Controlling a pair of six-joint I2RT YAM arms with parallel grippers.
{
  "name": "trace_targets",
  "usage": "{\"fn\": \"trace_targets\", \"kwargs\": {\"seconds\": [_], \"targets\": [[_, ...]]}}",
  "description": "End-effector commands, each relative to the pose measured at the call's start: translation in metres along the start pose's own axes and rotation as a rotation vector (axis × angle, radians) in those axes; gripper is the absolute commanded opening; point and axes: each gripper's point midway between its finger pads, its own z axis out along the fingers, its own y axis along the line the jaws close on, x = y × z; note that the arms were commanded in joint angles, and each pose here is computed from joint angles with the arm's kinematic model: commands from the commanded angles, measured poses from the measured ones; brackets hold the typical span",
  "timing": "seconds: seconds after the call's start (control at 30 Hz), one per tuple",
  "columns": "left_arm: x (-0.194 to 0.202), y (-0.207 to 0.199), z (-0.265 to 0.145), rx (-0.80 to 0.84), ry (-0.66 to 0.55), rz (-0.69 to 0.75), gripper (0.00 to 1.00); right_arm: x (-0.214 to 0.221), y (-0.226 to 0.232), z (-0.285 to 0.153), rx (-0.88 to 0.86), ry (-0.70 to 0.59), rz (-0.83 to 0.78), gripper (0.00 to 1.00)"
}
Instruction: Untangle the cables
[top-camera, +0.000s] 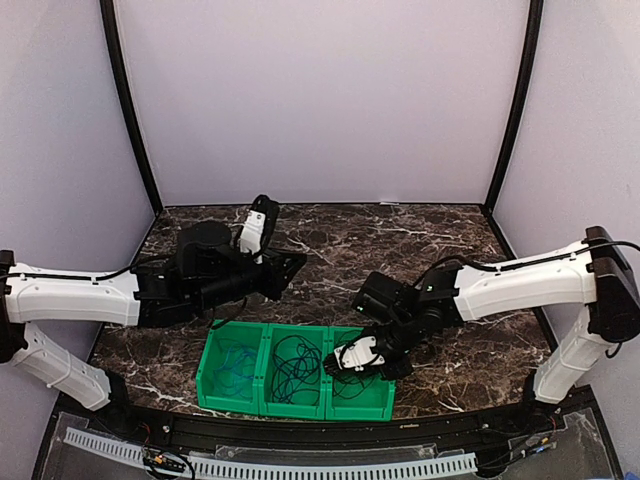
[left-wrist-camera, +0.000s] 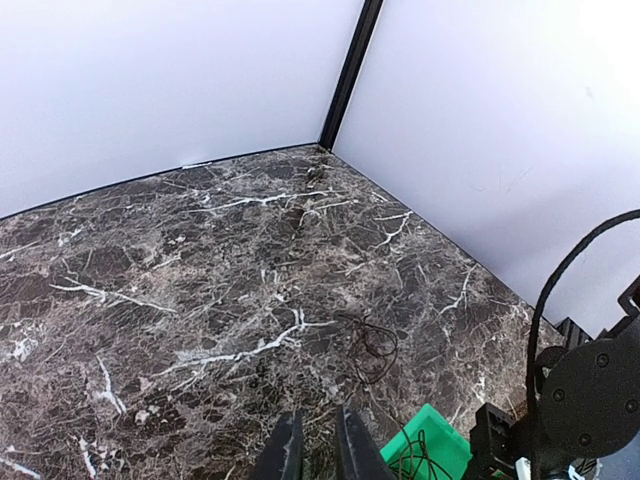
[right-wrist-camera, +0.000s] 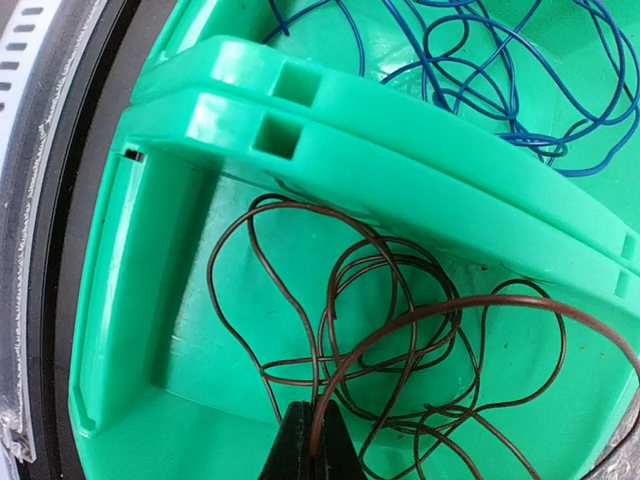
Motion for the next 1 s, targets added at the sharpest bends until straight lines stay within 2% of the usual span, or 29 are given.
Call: {"fn": "trace_targets", "kwargs": {"seconds": [0.0,0.07,0.2,0.23,0.3,0.43,0.6,0.7,0.87,0.97], "targets": [[0.018,0.014,-0.004,-0.054,0.069,0.001,0.16,-0.002,0.005,-0.009,-0.014,0.013,-0.006,0.1],[0.03,0.01,-0.001,-0.027,0.119,-0.028,0.2,-0.003,0.002,-0.014,0.006,0.01,-0.001,0.25],[0.054,-0.003,0.009,0.02,0.265,-0.097,0.26,-0.014,-0.001,-0.039,0.04,-0.038,-0.004,0.45],[0.067,-0.002,0.012,0.009,0.325,-0.11,0.26,-0.017,-0.001,-0.046,0.047,-0.049,-0.01,0.48],[0.066,-0.014,0.019,0.049,0.374,-0.129,0.28,-0.02,0.0,-0.059,0.057,-0.068,-0.023,0.51],[0.077,-0.025,0.026,0.095,0.442,-0.129,0.28,-0.017,-0.002,-0.077,0.068,-0.096,-0.022,0.53],[0.07,-0.023,0.03,0.082,0.402,-0.116,0.28,-0.011,-0.004,-0.095,0.053,-0.124,0.003,0.53],[0.065,-0.022,0.03,0.071,0.386,-0.107,0.28,0.003,-0.02,-0.106,0.104,-0.121,0.033,0.52],[0.058,-0.022,0.031,0.072,0.351,-0.091,0.28,0.044,-0.077,-0.126,0.196,-0.212,0.254,0.49],[0.056,-0.026,0.034,0.093,0.341,-0.091,0.28,0.064,-0.101,-0.12,0.186,-0.245,0.399,0.47]]}}
